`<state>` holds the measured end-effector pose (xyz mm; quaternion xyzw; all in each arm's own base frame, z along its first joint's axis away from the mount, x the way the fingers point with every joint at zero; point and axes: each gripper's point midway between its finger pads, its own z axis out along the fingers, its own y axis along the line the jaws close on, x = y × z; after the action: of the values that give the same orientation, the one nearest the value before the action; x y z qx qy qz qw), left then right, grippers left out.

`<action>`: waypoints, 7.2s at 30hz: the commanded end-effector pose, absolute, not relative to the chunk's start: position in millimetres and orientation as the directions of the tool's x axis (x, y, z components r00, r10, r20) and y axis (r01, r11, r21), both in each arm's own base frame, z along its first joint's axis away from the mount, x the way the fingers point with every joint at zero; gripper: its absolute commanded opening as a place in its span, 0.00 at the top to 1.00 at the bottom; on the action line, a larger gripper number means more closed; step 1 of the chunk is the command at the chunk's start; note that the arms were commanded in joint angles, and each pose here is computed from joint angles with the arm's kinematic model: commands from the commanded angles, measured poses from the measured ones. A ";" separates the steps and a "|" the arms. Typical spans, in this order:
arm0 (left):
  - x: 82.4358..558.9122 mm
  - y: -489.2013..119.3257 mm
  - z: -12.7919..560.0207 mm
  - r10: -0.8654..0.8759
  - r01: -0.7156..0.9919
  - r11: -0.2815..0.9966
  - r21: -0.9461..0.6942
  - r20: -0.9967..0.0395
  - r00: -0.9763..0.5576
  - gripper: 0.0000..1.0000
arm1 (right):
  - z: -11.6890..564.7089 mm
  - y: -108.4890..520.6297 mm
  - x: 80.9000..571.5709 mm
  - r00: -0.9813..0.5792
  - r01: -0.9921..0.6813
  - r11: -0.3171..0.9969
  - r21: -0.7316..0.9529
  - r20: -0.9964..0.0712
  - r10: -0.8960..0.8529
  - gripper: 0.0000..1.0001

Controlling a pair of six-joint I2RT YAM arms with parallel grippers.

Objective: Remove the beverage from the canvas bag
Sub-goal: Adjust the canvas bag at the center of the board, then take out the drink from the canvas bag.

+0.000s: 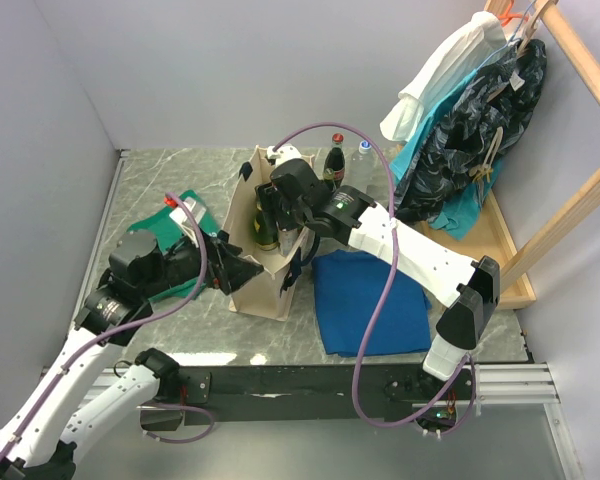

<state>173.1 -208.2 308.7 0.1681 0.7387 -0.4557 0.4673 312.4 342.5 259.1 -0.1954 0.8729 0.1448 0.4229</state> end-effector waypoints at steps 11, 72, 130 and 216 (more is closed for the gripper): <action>179.3 -216.9 288.1 -0.143 0.667 0.520 -0.533 -0.824 -0.548 0.07 | 268.3 349.2 314.5 -0.546 -0.467 0.878 0.107 -0.815 -0.191 0.29; 148.1 -216.6 213.8 -0.007 0.565 0.528 -0.634 -0.669 -0.743 0.27 | 229.1 394.9 388.1 -0.559 -0.522 0.846 0.107 -0.793 -0.244 0.29; 149.1 -214.1 216.4 -0.025 0.564 0.540 -0.625 -0.682 -0.731 0.26 | 204.7 394.9 400.1 -0.590 -0.503 0.862 0.058 -0.752 -0.294 0.45; 151.6 -213.1 217.1 -0.043 0.563 0.547 -0.619 -0.693 -0.720 0.25 | 416.9 371.5 331.9 -0.338 -0.636 0.745 0.202 -0.941 -0.033 1.00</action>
<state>157.1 -215.0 230.6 0.1713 0.7960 -0.4537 0.3622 350.3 374.4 300.2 -0.2360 0.8508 0.2003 0.4247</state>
